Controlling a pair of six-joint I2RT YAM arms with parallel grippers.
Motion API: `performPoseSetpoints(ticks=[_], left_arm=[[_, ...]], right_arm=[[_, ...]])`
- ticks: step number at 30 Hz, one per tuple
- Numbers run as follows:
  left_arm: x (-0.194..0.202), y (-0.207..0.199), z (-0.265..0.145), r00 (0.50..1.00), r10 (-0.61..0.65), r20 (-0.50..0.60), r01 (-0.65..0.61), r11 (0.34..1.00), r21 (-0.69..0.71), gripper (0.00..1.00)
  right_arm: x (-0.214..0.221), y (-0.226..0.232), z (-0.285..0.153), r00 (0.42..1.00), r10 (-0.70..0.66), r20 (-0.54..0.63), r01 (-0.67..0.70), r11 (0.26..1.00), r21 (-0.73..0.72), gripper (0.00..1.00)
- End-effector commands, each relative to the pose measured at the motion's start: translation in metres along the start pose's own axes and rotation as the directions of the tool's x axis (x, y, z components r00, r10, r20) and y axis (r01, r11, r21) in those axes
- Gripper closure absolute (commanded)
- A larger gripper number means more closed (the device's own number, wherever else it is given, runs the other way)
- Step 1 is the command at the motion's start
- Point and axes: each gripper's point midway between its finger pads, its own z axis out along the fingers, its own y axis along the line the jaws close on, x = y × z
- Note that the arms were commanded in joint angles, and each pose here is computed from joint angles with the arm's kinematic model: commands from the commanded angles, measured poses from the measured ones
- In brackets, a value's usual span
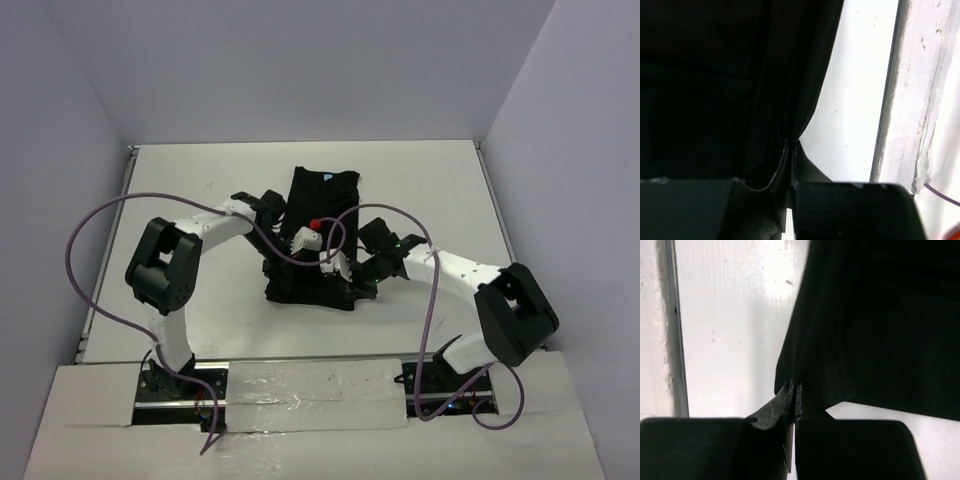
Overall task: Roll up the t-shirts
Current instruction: Roll the T-shirt to the center of the board.
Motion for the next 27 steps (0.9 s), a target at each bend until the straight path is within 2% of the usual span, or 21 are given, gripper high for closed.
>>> performPoseSetpoints(ticks=[1,6,8,9,10,12,15,16,20,22,23,25,27], left_arm=[[0.006,-0.008,-0.003,1.000,-0.011,-0.024,0.013,0.997,0.074,0.90],[0.014,0.007,0.000,0.999,-0.010,-0.038,0.013,0.997,0.074,0.83],[0.019,0.018,0.002,0.998,-0.012,-0.064,0.015,0.999,0.043,0.82],[0.019,0.021,0.003,0.998,-0.010,-0.066,0.012,0.999,0.036,0.82],[0.020,0.022,0.005,0.997,-0.027,-0.068,0.029,0.999,0.031,0.82],[0.019,0.027,0.008,0.998,-0.033,-0.061,0.035,0.999,0.026,0.84],[0.019,0.028,0.013,0.997,-0.053,-0.052,0.055,0.998,0.033,0.88],[0.019,0.029,0.013,0.997,-0.060,-0.049,0.062,0.998,0.032,0.90],[0.022,0.031,0.016,0.996,-0.072,-0.054,0.074,0.997,0.024,0.92],[0.021,0.031,0.016,0.996,-0.074,-0.051,0.075,0.997,0.023,0.92],[0.021,0.031,0.016,0.996,-0.077,-0.048,0.078,0.997,0.024,0.92],[0.018,0.033,0.015,0.996,-0.074,-0.042,0.075,0.997,0.018,0.92],[0.017,0.035,0.015,0.996,-0.073,-0.043,0.073,0.997,0.010,0.92]], right_arm=[[-0.005,-0.009,-0.001,0.998,0.068,-0.014,-0.068,0.998,-0.008,1.00],[0.000,-0.020,0.004,0.996,0.082,-0.039,-0.082,0.997,0.003,1.00],[0.001,-0.027,0.006,0.995,0.090,-0.047,-0.088,0.996,0.031,0.96],[0.001,-0.030,0.007,0.992,0.116,-0.050,-0.114,0.992,0.045,0.93],[0.001,-0.035,0.007,0.991,0.126,-0.053,-0.123,0.990,0.063,0.80],[0.003,-0.046,0.006,0.987,0.152,-0.059,-0.144,0.981,0.128,0.71],[-0.005,-0.058,-0.005,0.989,0.143,-0.028,-0.133,0.966,0.220,0.65],[-0.004,-0.058,-0.008,0.989,0.149,-0.018,-0.141,0.959,0.246,0.57],[-0.033,-0.070,-0.041,0.987,0.105,0.119,-0.143,0.913,0.382,0.55],[-0.040,-0.066,-0.047,0.984,0.077,0.161,-0.137,0.904,0.405,0.56],[-0.045,-0.061,-0.048,0.979,0.073,0.192,-0.146,0.903,0.403,0.56],[-0.065,-0.038,-0.041,0.965,-0.018,0.263,-0.089,0.917,0.390,0.57],[-0.076,-0.008,-0.026,0.947,-0.020,0.320,-0.093,0.939,0.332,0.62]])
